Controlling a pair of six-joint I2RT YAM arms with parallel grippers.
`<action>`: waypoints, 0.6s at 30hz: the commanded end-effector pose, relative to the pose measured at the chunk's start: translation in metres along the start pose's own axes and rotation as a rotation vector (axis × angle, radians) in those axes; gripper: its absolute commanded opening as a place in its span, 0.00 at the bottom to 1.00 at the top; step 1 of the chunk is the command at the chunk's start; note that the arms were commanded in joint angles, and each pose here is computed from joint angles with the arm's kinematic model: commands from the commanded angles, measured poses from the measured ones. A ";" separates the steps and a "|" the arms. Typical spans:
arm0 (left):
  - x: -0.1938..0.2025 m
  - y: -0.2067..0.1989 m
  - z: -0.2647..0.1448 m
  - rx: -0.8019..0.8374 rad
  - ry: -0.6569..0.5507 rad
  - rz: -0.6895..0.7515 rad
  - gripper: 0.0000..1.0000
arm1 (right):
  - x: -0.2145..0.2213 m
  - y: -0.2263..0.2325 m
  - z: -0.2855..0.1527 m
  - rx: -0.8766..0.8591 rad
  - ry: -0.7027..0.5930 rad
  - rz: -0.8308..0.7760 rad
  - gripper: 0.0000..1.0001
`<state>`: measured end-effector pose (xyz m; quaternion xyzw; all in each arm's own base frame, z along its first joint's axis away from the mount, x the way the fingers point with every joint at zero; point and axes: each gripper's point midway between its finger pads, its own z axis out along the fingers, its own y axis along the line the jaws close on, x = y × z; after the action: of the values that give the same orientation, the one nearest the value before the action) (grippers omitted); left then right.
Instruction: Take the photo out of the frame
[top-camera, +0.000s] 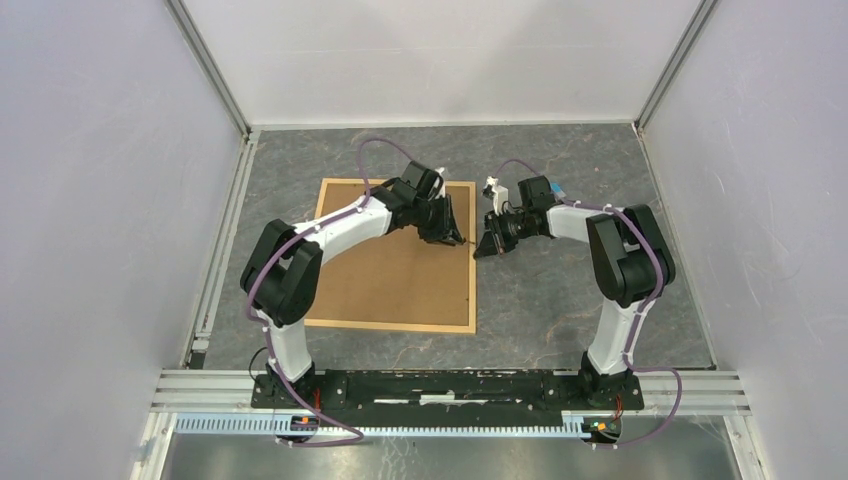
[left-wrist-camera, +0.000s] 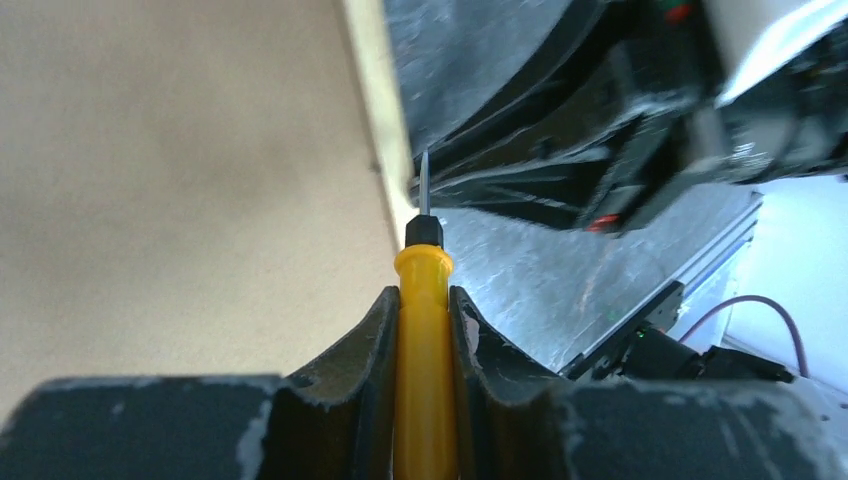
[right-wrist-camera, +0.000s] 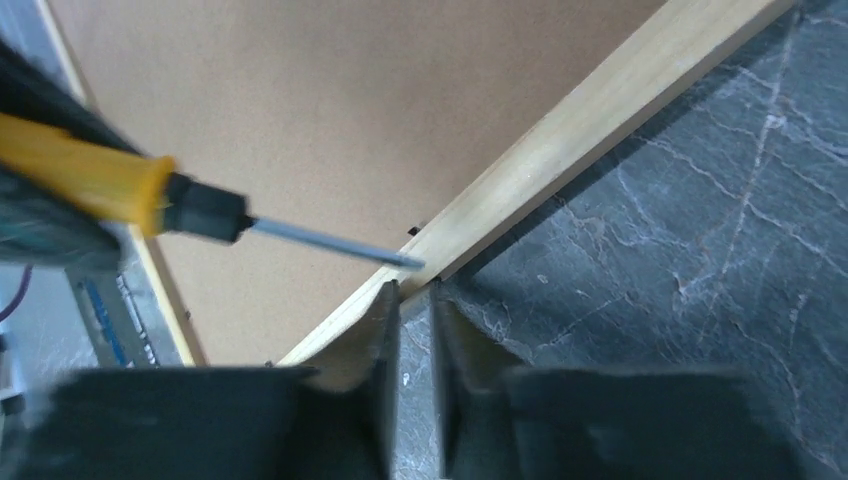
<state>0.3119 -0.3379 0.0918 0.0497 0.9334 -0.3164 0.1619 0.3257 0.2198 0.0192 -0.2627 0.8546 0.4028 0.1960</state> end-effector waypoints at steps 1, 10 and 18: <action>-0.057 -0.037 -0.030 0.142 -0.140 0.117 0.02 | -0.001 -0.033 -0.017 0.254 -0.036 -0.101 0.34; -0.092 -0.005 -0.067 0.101 -0.247 0.094 0.02 | -0.008 -0.010 -0.017 0.369 -0.042 0.046 0.57; -0.097 0.042 -0.094 -0.010 -0.318 0.056 0.02 | -0.023 0.000 -0.002 0.457 -0.054 0.082 0.67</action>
<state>0.3822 -0.2672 0.1512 0.0064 0.9043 -0.3321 0.2682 0.3264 0.2272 0.0288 -0.2092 0.9115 0.2568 0.2438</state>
